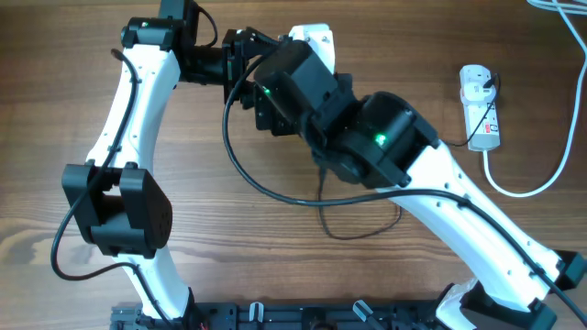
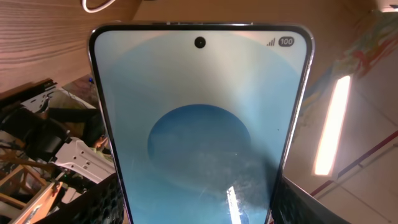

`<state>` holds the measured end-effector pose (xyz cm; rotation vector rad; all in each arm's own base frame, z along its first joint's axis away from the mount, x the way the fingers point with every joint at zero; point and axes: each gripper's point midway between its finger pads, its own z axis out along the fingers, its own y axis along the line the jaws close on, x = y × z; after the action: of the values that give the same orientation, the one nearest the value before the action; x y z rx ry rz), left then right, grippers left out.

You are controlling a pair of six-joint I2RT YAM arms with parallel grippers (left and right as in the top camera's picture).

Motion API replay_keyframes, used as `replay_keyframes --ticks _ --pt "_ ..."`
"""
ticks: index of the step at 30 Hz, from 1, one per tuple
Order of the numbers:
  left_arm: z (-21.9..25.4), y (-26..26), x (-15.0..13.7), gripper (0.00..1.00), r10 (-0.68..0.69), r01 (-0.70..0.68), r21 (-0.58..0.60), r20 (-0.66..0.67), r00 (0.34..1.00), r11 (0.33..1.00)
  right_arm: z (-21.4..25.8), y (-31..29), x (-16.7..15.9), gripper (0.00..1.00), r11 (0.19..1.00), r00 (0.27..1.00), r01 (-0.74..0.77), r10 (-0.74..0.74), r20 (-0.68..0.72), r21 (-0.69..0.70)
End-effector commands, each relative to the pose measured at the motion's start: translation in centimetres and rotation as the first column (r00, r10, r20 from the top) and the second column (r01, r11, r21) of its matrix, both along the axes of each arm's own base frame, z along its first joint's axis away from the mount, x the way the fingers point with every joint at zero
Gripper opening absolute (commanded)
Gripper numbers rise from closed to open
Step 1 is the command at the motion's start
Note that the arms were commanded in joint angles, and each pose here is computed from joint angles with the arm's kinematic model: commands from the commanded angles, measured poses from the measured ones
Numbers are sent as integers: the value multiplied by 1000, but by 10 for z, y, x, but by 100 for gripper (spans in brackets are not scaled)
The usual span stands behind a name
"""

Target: Plug charger to phone and switch on socket

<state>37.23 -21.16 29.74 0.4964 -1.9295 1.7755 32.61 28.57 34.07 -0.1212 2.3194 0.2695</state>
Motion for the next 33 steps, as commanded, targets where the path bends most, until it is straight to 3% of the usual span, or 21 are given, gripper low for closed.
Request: replay_keyframes --ticks 1,6,13,22,25,29,33 --pt "15 1 -6 69 -4 5 -34 20 1000 999 6 2 11 76 1000 998 30 -30 48 -1" --pt "15 1 -6 69 -4 4 -33 12 1000 999 2 2 15 60 999 997 43 -42 57 -22" --pt "15 1 -6 69 -4 4 -32 2 1000 999 5 3 17 47 999 997 31 -28 71 -32" --pt "15 1 -6 69 -4 4 -32 3 1000 999 -7 8 22 45 998 998 32 -29 59 -55" --pt "15 1 -6 69 -4 4 -32 3 1000 999 -6 5 23 37 997 997 46 -41 68 -65" --pt "15 1 -6 69 -4 4 -32 3 1000 999 -5 5 24 35 997 996 49 -44 73 -63" --pt "15 1 -6 69 -4 4 -32 3 1000 999 -5 6 24 22 997 996 49 -45 75 -59"
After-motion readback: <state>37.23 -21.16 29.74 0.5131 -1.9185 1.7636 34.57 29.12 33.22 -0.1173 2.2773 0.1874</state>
